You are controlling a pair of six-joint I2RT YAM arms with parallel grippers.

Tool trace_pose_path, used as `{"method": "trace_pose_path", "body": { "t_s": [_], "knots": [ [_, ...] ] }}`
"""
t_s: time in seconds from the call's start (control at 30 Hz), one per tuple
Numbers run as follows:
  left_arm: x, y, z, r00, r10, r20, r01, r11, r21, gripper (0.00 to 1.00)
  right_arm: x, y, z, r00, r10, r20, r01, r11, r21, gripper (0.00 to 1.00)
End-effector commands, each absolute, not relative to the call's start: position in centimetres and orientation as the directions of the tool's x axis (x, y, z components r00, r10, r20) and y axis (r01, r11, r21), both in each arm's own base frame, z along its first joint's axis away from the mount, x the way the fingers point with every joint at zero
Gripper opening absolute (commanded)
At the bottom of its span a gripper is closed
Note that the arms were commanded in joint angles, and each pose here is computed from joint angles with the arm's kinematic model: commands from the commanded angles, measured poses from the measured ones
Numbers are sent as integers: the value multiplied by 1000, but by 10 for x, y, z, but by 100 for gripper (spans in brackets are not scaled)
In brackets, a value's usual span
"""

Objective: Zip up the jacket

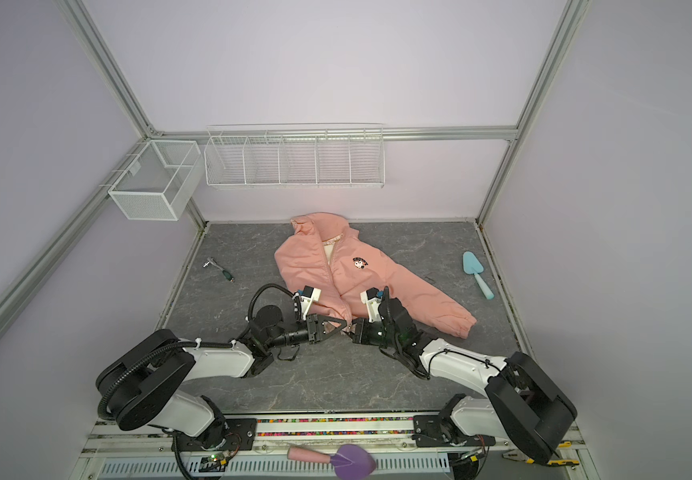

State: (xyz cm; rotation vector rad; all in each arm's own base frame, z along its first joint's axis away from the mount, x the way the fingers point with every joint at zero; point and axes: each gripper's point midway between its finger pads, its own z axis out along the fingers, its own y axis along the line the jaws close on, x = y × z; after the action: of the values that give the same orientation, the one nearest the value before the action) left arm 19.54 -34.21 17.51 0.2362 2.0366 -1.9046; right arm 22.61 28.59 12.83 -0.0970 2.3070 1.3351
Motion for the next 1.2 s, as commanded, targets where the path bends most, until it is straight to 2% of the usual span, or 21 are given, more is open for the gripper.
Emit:
{"method": "trace_pose_path", "body": {
  "t_s": [0.0,0.77,0.9,1.07,1.17],
  "knots": [
    [198,-342,188,-919,-124,-375,372,49,-927,0,226,280,139,-858,186,-480,-328,521,788,6],
    [205,-330,174,-913,-153,-378,359,142,-923,0,218,263,152,-827,219,-518,-350,521,778,6],
    [213,-316,160,-902,-197,-384,343,211,-915,0,218,264,150,-833,207,-514,-349,524,777,6],
    [222,-292,113,-897,-232,-376,265,398,-878,0,219,263,138,-848,183,-497,-324,563,760,6],
    [223,-280,92,-902,-248,-353,217,447,-868,0,219,263,132,-854,177,-489,-313,575,756,6]
  ]
}}
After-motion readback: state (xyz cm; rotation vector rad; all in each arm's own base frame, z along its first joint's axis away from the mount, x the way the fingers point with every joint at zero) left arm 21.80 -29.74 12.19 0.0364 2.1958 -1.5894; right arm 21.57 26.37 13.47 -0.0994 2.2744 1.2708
